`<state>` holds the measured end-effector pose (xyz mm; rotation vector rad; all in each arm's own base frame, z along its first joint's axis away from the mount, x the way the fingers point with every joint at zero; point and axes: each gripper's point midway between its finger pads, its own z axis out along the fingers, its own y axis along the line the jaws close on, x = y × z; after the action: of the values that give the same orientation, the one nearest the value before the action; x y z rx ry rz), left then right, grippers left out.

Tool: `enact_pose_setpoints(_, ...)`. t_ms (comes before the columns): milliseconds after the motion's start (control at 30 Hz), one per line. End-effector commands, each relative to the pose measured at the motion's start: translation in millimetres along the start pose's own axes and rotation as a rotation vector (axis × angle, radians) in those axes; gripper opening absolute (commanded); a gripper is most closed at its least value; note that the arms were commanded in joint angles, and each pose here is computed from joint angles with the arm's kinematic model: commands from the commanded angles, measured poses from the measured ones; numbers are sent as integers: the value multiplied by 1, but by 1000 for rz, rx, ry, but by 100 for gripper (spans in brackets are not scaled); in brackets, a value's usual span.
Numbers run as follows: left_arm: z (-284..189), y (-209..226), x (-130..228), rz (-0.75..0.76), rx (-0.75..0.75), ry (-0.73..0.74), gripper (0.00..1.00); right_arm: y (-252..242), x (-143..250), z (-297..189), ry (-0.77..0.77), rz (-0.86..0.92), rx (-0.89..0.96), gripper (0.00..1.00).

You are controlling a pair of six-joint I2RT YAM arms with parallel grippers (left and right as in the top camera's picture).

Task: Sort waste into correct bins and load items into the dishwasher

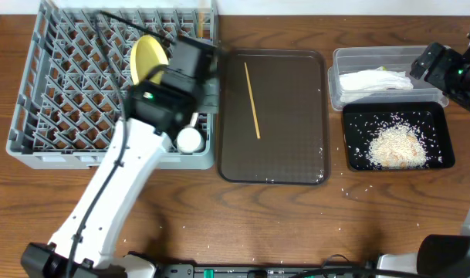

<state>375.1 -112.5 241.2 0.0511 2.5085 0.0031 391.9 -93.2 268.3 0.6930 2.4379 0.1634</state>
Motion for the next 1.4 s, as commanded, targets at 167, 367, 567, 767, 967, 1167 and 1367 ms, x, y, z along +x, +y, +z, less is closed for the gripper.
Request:
enact_pose_setpoints(167,65,72,25,18,-187,179,8,-3,-2,-2,-7,14,6,99)
enact_pose_setpoints(367,106,88,37,17,-217,259,39,-3,-2,-2,-7,14,5,99)
enact_pose_setpoints(567,96,84,20,8,-199,201,45,-3,-2,-2,-7,14,6,99)
enact_pose_setpoints(767,61,41,-3,-58,4,100,45,-3,-2,-2,-7,14,6,99)
enact_pose_setpoints(967,49,-13,0,-183,121,101,44,-3,-2,-2,-7,14,6,99)
enact_pose_setpoints(1167,40,-64,1,-118,179,59,40,-3,-2,-2,-7,14,6,99)
enact_pose_setpoints(1367,52,-101,7,-59,153,27,40,-3,-2,-2,-7,14,6,99)
